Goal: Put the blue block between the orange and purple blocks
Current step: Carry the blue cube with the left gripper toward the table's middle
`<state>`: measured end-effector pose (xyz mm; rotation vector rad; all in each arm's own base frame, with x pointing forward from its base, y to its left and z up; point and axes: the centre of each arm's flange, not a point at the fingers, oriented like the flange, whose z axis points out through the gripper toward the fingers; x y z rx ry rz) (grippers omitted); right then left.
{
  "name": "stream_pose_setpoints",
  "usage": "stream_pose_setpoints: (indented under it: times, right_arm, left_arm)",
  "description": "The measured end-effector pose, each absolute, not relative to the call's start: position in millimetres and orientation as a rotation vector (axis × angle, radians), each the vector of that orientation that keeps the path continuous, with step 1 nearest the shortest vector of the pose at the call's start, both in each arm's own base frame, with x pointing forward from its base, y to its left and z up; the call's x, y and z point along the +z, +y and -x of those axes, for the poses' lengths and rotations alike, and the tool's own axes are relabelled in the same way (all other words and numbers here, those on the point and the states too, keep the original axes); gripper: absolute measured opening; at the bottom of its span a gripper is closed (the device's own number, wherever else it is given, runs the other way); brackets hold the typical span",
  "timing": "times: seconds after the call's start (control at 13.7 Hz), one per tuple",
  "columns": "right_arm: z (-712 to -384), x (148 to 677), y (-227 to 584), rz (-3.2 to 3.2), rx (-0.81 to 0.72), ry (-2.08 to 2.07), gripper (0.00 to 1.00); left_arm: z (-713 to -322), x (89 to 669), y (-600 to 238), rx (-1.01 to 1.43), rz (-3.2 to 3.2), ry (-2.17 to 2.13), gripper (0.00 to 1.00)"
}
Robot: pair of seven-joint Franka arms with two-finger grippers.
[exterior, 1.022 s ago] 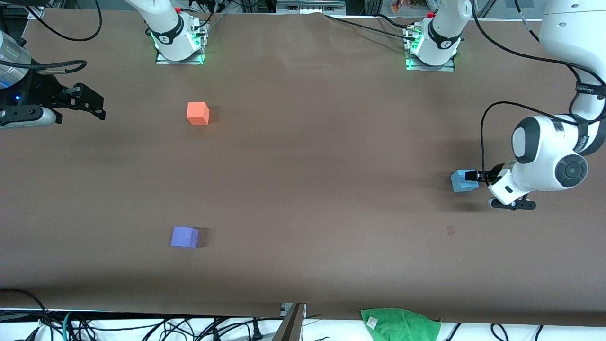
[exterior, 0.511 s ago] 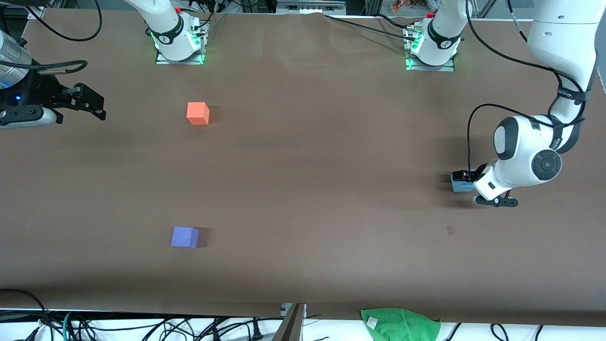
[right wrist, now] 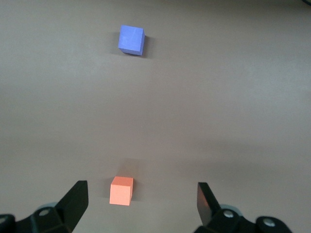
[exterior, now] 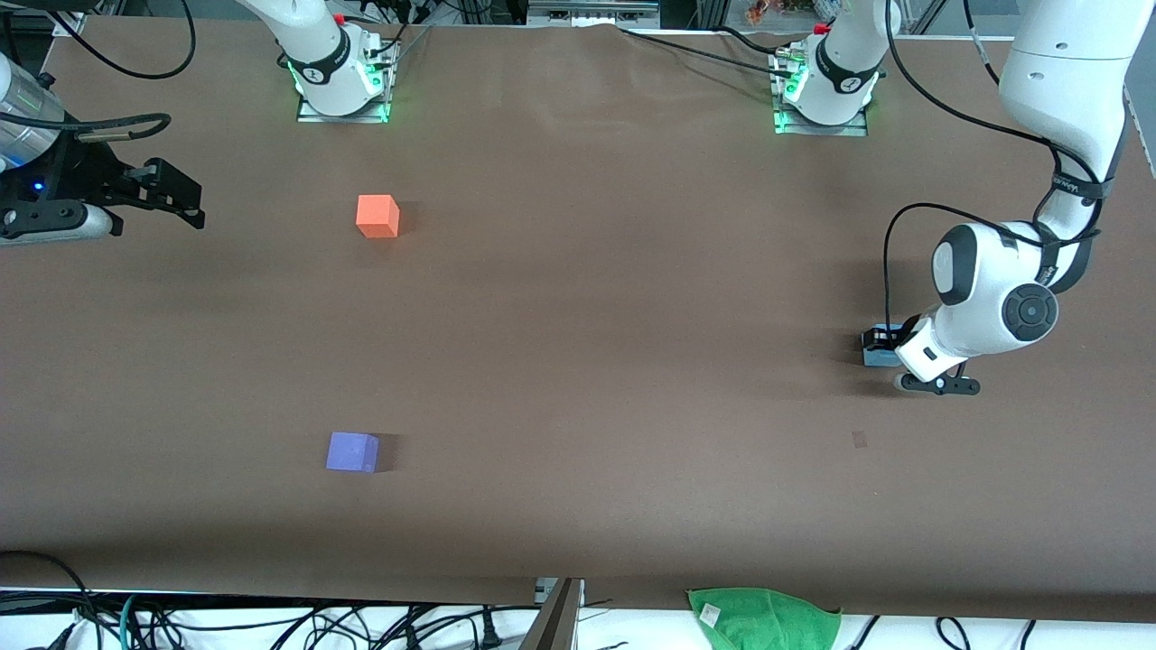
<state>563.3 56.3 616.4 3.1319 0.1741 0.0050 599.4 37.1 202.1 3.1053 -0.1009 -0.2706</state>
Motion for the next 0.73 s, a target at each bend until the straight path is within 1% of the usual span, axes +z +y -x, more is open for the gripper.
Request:
stream_pose_setpoints:
  times: [0.22, 0.44, 0.58, 0.73]
  right_arm:
    - [-564, 617, 56, -3.132, 0.008, 0.173, 0.99]
    - [-564, 617, 55, -3.132, 0.008, 0.171, 1.00]
    - [-564, 617, 55, -3.132, 0.008, 0.171, 0.99]
    - [-564, 617, 56, -3.132, 0.008, 0.172, 1.00]
  left_arm:
    - [-617, 263, -7, -0.372, -3.063, -0.213, 0.57]
    - [-628, 330, -89, -0.388, -3.021, -0.331, 0.57]
    - [-618, 343, -157, -0.388, -3.019, -0.309, 0.57]
    - [-595, 333, -237, -0.401, -3.033, -0.286, 0.57]
